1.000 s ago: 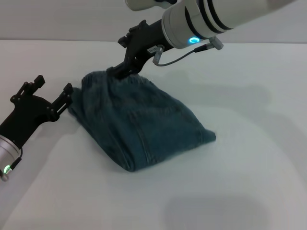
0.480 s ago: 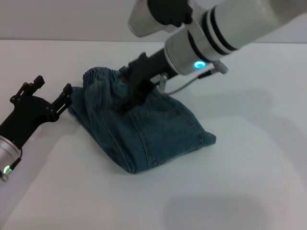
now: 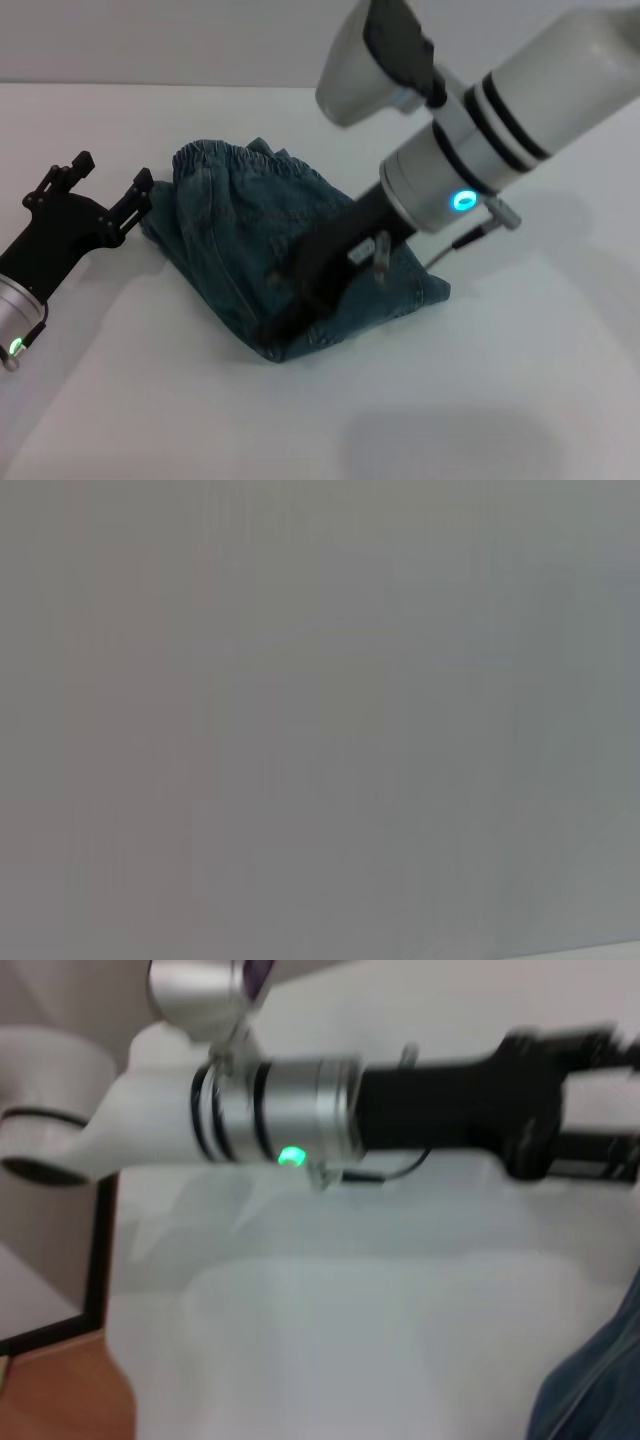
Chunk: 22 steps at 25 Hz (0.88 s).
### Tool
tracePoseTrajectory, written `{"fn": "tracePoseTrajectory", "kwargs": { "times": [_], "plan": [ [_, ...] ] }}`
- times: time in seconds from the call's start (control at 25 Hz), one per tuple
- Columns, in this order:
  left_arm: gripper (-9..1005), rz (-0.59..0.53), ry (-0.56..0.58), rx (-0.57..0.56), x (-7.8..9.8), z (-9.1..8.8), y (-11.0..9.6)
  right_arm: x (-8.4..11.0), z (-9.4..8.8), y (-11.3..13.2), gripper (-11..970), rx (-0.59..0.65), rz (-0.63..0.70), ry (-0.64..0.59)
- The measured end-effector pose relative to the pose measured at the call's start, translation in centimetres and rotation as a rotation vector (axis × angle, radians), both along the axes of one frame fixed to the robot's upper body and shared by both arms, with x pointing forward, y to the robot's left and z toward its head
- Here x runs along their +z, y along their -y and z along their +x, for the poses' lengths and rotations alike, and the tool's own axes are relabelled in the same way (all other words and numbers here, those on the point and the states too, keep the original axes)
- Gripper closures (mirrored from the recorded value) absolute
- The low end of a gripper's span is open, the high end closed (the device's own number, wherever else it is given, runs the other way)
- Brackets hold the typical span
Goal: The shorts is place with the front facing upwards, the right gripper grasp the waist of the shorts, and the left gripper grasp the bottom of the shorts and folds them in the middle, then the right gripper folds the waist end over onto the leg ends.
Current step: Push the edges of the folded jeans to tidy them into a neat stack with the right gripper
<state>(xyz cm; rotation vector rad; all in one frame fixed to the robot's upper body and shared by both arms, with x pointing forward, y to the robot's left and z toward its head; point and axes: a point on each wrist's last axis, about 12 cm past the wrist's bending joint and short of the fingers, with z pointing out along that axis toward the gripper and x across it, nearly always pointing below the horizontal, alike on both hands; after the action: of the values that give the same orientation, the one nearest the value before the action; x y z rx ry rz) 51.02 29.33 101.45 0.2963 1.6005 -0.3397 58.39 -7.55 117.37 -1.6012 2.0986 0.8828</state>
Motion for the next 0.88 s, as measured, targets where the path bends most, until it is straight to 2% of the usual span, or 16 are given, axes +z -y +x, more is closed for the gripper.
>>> {"fn": "tracePoseTrajectory", "kwargs": {
  "times": [0.16, 0.44, 0.76, 0.88],
  "plan": [
    [199, 0.006, 0.004, -0.002, 0.0, 0.1, 0.1, -2.2, -0.8, -0.1, 168, 0.016, -0.038, -0.061],
    [199, 0.006, 0.001, -0.004, 0.0, 0.1, 0.2, -3.3, -1.4, -0.4, 168, 0.033, -0.040, -0.077],
    [199, 0.006, -0.007, 0.001, -0.2, -0.2, 0.1, -5.2, -0.6, 0.5, 168, -0.050, -0.063, -0.061],
    [199, 0.006, -0.009, 0.003, -0.3, -0.3, 0.1, -5.2, -0.5, 0.6, 168, -0.056, -0.063, -0.059]
  ]
}}
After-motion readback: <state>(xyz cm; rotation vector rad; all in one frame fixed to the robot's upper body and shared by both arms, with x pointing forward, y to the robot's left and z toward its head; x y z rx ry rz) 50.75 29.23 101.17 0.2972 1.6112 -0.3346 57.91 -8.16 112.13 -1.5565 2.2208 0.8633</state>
